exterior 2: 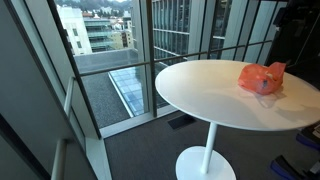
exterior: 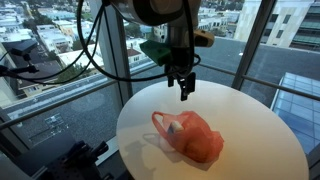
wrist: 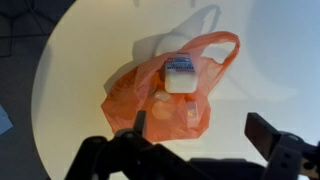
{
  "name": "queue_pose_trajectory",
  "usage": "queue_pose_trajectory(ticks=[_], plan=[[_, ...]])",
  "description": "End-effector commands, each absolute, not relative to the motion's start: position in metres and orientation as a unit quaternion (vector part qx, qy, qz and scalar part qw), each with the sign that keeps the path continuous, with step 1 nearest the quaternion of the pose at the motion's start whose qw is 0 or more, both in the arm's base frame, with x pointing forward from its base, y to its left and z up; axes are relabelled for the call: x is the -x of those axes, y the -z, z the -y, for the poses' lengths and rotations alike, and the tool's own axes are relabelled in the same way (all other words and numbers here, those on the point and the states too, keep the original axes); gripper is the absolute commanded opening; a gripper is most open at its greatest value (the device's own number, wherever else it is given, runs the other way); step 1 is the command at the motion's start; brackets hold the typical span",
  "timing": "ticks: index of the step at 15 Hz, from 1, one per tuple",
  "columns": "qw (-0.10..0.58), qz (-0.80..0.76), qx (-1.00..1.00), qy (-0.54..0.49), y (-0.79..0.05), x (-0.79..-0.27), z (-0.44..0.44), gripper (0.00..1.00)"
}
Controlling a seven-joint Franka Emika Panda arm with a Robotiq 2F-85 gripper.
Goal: Put the blue and white box on the table
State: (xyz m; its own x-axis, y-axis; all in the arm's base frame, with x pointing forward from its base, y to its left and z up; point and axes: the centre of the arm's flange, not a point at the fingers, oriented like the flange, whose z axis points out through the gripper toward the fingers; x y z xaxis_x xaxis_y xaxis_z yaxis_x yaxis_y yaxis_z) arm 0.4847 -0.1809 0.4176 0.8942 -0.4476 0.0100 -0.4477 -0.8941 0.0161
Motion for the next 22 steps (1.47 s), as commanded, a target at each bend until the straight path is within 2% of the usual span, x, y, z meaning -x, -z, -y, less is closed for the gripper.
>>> queue_pose_trajectory(ticks=[1,14,22], plan=[[0.006,0.228,-0.974,0.011,-0.405,-0.493,0.188,1.0],[-0.005,0.214,-0.976,0.037,-0.303,-0.525,0.211,1.0],[-0.008,0.204,-0.977,0.058,-0.269,-0.525,0.23,1.0]])
